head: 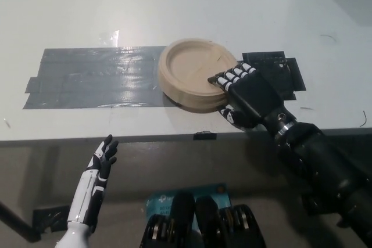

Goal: A stack of plates is kept in the middle of the desk close to the robot and the robot grabs the stack with its right hand, picks it up and hands it to a person.

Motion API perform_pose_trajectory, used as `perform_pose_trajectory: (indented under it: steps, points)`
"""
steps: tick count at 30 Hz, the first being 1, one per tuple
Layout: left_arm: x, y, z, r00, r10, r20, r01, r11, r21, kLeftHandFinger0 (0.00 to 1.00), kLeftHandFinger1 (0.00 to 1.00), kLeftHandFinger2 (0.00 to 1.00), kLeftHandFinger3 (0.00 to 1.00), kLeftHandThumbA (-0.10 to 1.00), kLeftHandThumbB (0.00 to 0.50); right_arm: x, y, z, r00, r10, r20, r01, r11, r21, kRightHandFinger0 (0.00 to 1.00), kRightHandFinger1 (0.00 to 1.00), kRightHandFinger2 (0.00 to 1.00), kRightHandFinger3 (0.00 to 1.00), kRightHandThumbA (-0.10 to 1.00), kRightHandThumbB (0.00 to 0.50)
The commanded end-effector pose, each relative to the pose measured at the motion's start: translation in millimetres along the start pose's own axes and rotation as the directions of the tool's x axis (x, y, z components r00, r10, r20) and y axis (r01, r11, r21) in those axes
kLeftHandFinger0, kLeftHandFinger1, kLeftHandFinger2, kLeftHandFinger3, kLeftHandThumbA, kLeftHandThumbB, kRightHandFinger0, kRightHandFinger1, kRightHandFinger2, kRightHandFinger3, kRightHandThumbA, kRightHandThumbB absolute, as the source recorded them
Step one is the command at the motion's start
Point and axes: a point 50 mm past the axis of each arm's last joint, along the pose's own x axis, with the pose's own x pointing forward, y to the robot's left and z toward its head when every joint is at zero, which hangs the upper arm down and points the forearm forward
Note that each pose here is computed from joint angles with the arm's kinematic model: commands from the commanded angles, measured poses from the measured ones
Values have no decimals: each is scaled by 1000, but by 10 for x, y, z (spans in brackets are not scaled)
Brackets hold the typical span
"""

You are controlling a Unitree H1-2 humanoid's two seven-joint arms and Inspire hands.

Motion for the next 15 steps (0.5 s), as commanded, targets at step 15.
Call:
perform_pose_trajectory:
  steps: [15]
  points:
    - [99,48,99,998,-10,54,10,1000,15,1000,1000,1000,1000,1000,0,32,-374,-180,929,-353,111,361,931,-60,0,0,47,561,-100,336]
